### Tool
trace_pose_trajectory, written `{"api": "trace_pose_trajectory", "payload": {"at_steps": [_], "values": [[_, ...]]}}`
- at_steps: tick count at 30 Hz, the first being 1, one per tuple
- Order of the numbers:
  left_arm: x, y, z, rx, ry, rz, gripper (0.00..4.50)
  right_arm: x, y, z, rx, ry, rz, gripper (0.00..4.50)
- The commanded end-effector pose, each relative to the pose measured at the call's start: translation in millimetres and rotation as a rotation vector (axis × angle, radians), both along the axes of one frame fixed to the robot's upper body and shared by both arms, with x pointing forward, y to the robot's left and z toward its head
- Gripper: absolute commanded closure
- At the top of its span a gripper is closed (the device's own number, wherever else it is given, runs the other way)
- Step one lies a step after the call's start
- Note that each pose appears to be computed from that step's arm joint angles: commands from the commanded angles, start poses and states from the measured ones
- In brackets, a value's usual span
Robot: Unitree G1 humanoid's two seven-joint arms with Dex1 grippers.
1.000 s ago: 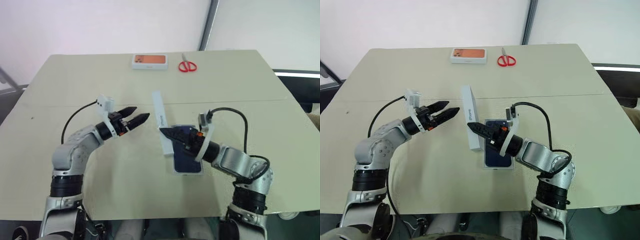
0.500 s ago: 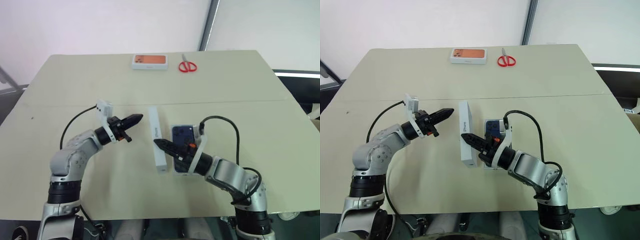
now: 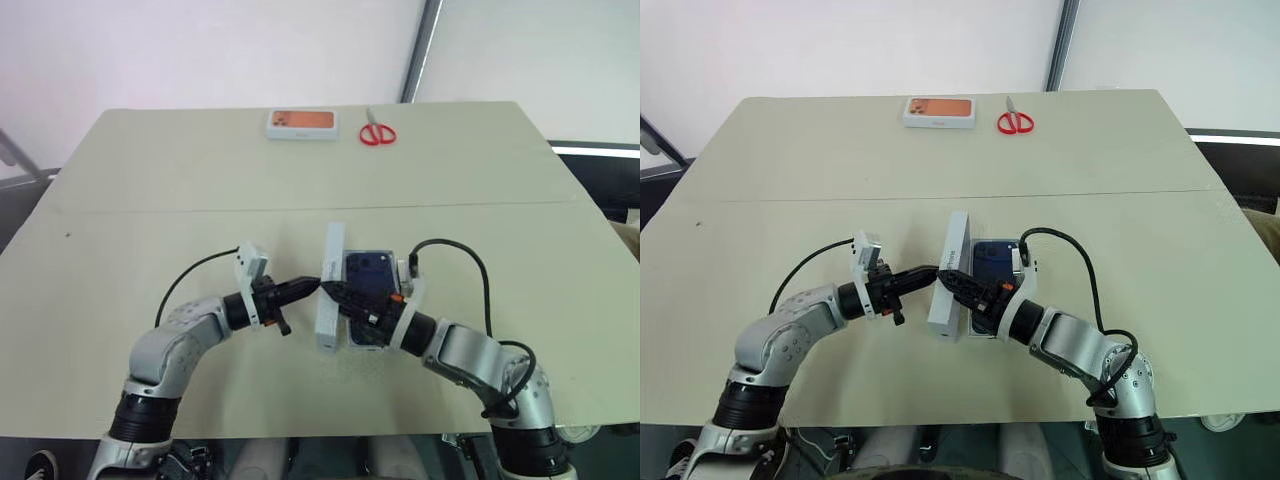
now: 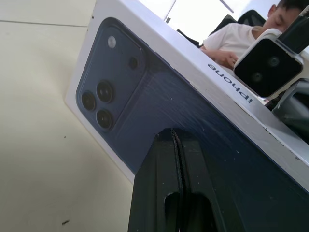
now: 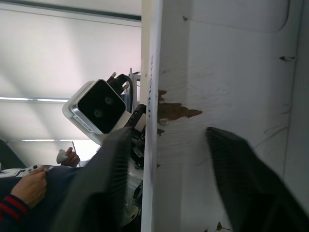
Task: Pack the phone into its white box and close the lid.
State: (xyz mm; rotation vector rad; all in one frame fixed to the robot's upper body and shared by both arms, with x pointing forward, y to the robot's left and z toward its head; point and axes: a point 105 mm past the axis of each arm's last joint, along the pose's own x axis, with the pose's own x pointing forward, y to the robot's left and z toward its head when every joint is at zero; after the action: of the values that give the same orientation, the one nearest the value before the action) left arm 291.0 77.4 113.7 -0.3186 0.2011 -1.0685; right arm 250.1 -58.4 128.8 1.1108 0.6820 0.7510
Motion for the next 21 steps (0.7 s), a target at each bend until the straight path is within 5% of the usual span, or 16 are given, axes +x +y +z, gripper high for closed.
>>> {"api": "trace_pose_trajectory", "payload": {"at_steps": [1,10,13,17,21], "values": [[3,-11,7,-0.01,-0.048,-0.014,4.5,5,-7,14,-0.04,-0.096,0.002,0.04],[0,-27,7,-0.031,-0.044,-0.049,4.5,30,-77,37,-0.372,-0.411,-0.04,0.04],[-2,-40,1,-0.035,-0.025,-0.077,4.5,39,-111,28,-0.657,-0.514,-0.063,0.04],[-2,-48,-3,-0.032,-0.022,-0.095,4.5,40,-122,16,-0.816,-0.555,-0.036,1.29],[1,-48,-1,-0.037,-0.022,-0.09,4.5,49,-136,11,-0.986,-0.629,-0.05,3.39]]}}
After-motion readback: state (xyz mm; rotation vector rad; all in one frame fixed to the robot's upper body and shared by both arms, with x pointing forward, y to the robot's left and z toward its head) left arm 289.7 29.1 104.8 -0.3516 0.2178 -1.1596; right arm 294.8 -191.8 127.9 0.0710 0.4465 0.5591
